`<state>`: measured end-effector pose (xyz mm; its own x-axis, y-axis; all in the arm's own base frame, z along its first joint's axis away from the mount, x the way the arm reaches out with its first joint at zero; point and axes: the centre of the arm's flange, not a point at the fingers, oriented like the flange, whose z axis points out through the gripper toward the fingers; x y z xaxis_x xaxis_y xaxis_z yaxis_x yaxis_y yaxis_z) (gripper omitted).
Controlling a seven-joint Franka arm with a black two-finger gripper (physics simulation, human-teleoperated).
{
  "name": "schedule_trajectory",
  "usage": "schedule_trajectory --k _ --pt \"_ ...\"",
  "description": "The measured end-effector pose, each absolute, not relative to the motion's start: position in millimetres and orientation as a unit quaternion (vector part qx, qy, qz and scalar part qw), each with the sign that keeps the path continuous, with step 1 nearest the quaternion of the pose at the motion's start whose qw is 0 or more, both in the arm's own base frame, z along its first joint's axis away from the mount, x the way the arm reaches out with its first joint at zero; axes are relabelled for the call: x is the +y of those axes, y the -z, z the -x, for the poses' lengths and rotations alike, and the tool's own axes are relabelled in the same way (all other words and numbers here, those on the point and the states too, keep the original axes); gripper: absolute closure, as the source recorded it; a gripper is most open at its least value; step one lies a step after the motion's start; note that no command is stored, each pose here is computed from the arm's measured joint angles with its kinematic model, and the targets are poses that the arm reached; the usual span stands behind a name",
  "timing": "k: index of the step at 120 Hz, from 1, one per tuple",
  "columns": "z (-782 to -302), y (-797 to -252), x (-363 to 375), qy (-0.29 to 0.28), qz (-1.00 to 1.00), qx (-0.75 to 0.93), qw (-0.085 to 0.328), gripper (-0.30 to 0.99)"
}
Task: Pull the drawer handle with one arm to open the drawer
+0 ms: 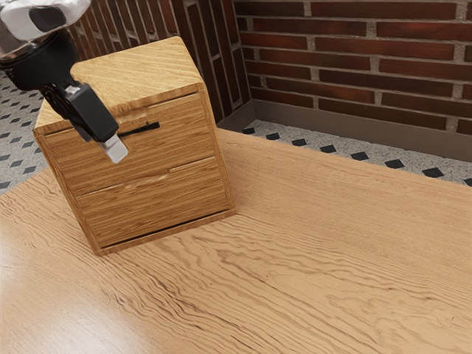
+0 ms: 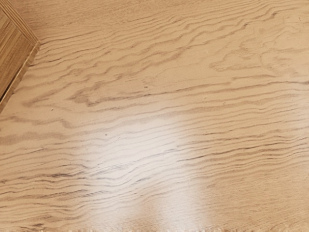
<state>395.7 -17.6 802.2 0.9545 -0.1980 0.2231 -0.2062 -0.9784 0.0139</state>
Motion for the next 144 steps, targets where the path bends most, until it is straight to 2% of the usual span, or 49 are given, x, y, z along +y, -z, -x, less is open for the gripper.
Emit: schedule_trajectory --k 16,46,58,82,116,144 --pt "-386.5 -797.6 -2.9 -0.138 -0.987 -0.088 -0.005 0.0" --pt "-406.5 -785.7 33.7 -0.185 -0.981 -0.055 -0.026 0.0" --pt "-411.9 -796.6 40.4 -0.202 -0.977 -0.049 -0.04 0.0" --pt "-419.0 -780.1 78.9 -0.205 -0.978 -0.02 -0.039 0.0" --pt "-432.9 -775.4 83.3 -0.218 -0.971 -0.053 -0.082 0.0" --pt "-464.9 -746.4 78.0 -0.187 -0.974 -0.083 -0.097 0.0"
